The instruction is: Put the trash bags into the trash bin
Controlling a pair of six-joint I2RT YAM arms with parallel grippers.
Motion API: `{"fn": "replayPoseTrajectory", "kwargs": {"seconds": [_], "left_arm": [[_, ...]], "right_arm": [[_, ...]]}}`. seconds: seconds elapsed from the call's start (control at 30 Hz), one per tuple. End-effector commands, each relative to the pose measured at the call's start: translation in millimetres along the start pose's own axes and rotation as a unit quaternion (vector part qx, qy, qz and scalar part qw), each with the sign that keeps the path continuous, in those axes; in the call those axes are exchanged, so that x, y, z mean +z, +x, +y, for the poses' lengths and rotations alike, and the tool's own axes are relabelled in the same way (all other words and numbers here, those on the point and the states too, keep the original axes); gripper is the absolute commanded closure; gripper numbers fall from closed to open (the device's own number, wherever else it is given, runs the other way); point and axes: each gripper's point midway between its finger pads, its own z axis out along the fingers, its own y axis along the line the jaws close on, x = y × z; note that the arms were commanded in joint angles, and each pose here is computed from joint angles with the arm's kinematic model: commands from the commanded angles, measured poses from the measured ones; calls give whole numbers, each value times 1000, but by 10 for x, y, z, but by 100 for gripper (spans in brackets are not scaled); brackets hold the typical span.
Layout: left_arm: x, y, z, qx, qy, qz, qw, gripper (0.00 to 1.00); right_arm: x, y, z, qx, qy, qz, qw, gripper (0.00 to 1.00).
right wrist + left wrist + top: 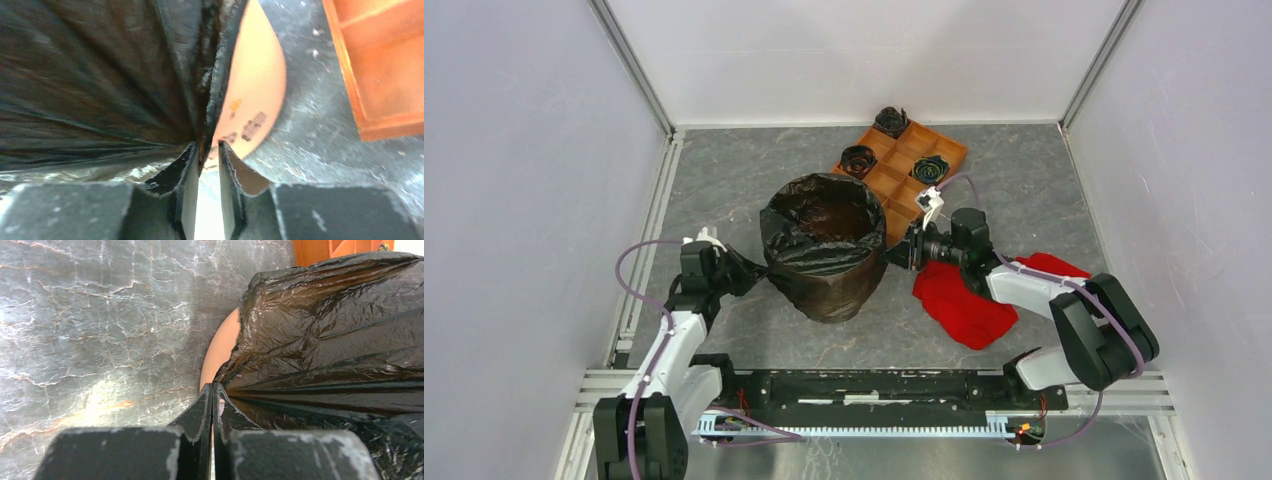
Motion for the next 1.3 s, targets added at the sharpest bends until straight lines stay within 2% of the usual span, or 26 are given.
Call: {"fn": "replayPoseTrajectory", "kwargs": {"seconds": [0.0,0.1,0.2,0.27,0.33,0.4,0.43,0.5,0.57,0.6,0.67,0.77,0.83,0.9,0.93,0.97,1.1,1.2,1.27], "left_arm": [[9,-111,2,-16,-1,-34,999,98],[-62,-190,20,-17,-28,-45,998,95],[-243,-385,-90,-7,-37,-84,996,72],[-375,-472,-185,-5,-36,-100,994,64],[-459,-462,-271,-14,-24,-99,995,57],[-519,-454,-307,-19,-19,-102,994,53],[-560,-463,-307,-18,-23,-106,994,51],[-681,-574,-374,1,-22,-134,991,42],[-872,-799,-493,39,-26,-178,983,32],[-1035,-976,-644,63,-23,-208,976,30],[-1283,-1226,-887,97,-15,-248,964,28],[-1581,-1426,-1372,132,46,-275,951,25],[-1647,-1383,-1802,154,135,-246,947,24],[-1540,-1191,-2213,166,239,-155,944,24],[-1535,-1047,-2395,170,288,-103,937,29],[-1467,-923,-2490,183,301,-72,933,31],[-1229,-424,-2705,283,253,-43,924,32],[-977,-129,-2643,300,215,-23,929,36],[-792,-110,-2490,308,174,-34,935,39]], "right_arm": [[9,95,-280,-38,61,23,997,71],[-95,0,-380,-68,115,47,990,60],[-407,-194,-453,-122,199,64,970,49],[-701,-283,-483,-156,255,74,951,38],[-907,-375,-399,-181,274,69,942,33],[-964,-400,-180,-188,242,61,950,32],[-913,-373,24,-187,197,54,961,32],[-734,-259,505,-179,84,39,980,31],[-551,-139,1107,-174,-57,6,983,31],[-501,-102,1300,-158,-100,-14,982,31],[-399,-46,1561,-157,-137,-42,977,32],[-236,-73,1629,-164,-116,-87,976,33],[-155,-80,1550,-144,-94,-128,977,35],[-120,-112,1429,-109,-82,-175,975,40],[-89,-103,1366,-108,-76,-187,973,43],[-50,-77,1287,-112,-67,-195,972,44],[161,91,1021,-111,-36,-180,977,49],[219,284,873,-99,-20,-156,983,58],[180,384,763,-94,-1,-144,985,59]]}}
